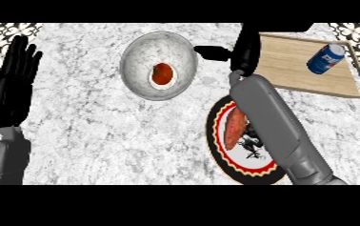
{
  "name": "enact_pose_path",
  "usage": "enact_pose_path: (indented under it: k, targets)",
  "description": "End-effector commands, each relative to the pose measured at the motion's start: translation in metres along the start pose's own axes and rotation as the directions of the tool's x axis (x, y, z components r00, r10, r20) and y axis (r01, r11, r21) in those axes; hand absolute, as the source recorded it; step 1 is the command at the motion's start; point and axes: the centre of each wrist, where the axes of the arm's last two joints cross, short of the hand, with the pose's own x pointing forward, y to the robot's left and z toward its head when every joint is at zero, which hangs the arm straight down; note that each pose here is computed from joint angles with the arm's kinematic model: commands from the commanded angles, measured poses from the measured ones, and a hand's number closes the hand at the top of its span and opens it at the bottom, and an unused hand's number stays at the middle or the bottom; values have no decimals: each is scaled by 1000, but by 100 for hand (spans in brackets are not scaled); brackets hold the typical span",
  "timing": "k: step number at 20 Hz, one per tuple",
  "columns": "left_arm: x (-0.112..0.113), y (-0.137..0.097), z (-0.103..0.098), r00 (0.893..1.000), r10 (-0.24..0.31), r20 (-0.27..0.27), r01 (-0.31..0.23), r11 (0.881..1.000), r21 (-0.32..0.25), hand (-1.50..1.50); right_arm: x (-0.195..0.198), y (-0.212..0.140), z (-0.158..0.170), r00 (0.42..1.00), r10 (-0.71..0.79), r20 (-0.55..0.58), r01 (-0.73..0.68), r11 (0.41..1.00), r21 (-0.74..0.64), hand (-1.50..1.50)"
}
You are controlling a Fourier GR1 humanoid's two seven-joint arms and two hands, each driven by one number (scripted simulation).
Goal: Pick the tomato from the plate and place it in the bowl
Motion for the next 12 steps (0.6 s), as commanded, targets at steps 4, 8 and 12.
enact_pose_path:
  k: [4,8,12]
  targets:
    - [-5,8,9,1000,-6,-7,6,1000,26,0,-45,-81,-1,996,-88,22,89,995,-50,-150]
    - [-10,5,10,1000,-3,-6,4,1000,27,0,-77,-131,12,991,-125,43,126,991,-40,-150]
    - [3,9,6,1000,-1,6,1,1000,24,0,-111,-179,9,990,-133,39,135,990,-39,-150]
